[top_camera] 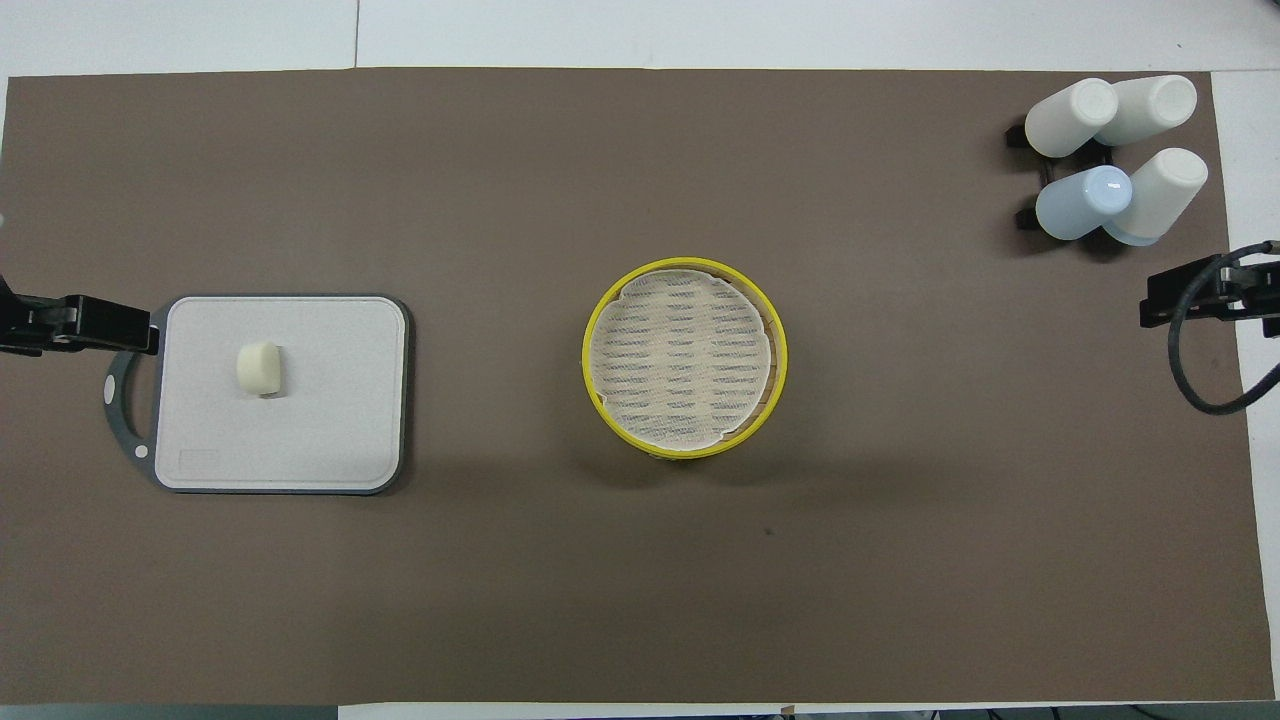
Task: Place bun in steamer
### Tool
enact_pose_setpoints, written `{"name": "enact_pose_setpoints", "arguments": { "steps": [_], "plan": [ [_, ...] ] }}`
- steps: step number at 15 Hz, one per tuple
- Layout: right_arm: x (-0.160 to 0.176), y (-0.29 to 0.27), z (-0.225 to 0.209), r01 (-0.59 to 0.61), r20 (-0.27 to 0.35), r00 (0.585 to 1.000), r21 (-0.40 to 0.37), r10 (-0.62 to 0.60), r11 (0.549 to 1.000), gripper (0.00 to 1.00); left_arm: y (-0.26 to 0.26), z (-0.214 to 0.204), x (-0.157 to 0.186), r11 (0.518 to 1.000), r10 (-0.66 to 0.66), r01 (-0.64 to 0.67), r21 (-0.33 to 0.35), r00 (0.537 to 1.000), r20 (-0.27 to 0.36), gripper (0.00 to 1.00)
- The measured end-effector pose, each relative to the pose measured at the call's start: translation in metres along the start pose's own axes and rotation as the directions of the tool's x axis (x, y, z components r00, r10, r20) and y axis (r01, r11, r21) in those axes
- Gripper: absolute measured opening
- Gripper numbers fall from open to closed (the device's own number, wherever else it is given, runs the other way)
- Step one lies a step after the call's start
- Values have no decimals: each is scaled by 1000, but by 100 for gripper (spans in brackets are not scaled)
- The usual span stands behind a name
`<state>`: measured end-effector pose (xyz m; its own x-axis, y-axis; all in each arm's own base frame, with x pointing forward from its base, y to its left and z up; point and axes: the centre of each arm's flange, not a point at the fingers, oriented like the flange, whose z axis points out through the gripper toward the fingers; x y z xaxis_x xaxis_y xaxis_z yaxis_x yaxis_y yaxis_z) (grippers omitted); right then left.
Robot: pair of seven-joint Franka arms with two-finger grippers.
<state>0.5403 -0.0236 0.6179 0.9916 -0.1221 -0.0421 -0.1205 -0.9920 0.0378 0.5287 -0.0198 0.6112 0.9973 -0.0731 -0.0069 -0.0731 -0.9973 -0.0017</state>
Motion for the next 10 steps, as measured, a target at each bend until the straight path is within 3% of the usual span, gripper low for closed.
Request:
{"name": "enact_pose_setpoints", "arguments": {
  "steps": [10],
  "plan": [
    [-3, -19, -3, 31, -1, 1000, 28, -31, 999, 100, 2, 0, 0, 1000, 4, -4, 0, 1000, 1, 100]
  ]
}}
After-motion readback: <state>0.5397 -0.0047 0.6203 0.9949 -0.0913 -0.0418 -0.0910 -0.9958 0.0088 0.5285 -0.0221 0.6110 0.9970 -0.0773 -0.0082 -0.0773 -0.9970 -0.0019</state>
